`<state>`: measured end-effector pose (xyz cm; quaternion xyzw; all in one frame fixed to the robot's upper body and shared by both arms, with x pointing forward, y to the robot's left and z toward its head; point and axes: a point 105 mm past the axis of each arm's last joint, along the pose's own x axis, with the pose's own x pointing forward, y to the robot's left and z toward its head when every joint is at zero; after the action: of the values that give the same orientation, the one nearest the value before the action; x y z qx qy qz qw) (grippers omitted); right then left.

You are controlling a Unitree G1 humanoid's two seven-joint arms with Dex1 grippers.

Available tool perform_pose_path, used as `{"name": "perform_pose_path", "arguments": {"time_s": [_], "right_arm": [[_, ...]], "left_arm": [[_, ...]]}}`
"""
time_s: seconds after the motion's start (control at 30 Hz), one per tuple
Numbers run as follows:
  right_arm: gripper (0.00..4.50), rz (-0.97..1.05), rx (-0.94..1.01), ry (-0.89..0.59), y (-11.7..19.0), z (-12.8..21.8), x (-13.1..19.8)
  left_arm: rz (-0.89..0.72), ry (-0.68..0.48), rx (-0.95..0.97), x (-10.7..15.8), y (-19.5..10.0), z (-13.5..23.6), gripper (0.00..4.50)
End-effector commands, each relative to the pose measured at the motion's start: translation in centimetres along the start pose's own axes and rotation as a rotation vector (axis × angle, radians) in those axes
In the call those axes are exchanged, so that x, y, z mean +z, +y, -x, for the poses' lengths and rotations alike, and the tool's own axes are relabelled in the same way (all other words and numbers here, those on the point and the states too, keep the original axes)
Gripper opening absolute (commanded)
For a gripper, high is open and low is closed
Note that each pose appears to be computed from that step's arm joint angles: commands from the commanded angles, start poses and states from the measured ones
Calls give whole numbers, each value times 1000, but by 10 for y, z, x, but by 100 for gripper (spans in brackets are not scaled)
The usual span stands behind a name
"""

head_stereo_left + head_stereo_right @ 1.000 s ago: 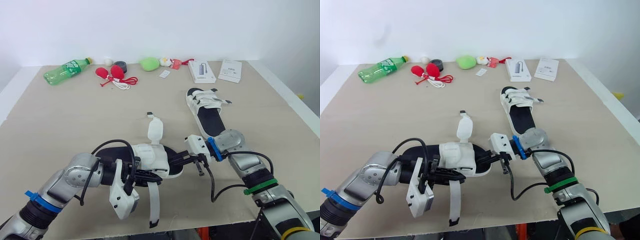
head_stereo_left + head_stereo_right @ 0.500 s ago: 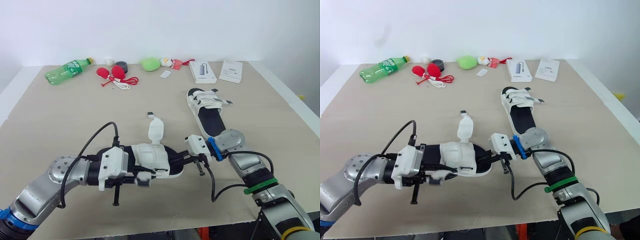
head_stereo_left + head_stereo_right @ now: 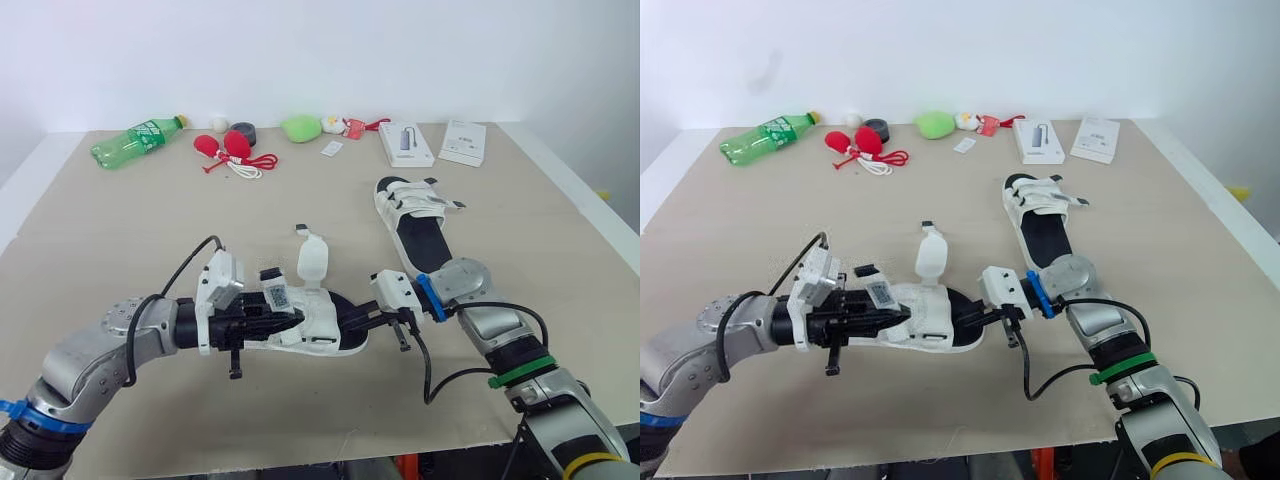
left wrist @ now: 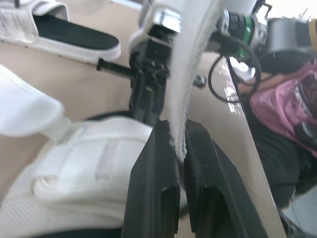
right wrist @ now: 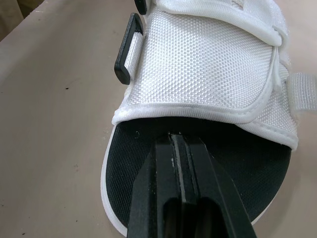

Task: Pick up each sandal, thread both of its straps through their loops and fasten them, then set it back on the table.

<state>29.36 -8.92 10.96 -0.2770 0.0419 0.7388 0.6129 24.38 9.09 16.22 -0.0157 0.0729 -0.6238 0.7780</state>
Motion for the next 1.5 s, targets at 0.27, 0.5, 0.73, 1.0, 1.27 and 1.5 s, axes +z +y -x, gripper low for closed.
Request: {"name": "perform_pose_path", "arguments": {"time_s": [0.27, 0.5, 0.73, 1.0, 1.27, 1.5], "right_arm": [[0, -51, -4, 82, 3, 4, -18], [0, -52, -10, 79, 3, 3, -18], [0, -55, -23, 78, 3, 5, -18], [0, -61, -32, 79, 5, 5, -18], [0, -65, -33, 78, 7, 4, -17], [0, -62, -27, 79, 5, 3, -17]], "left_arm": [[-20, 3, 51, 9, 28, 4, 28], [-62, 16, -7, 12, 33, -4, 28], [-75, 37, -42, 11, 38, -11, 28], [-83, 80, -44, 1, 46, -15, 28], [-53, 92, 11, -5, 54, -10, 28], [-30, 96, 60, -11, 61, -8, 50]]}}
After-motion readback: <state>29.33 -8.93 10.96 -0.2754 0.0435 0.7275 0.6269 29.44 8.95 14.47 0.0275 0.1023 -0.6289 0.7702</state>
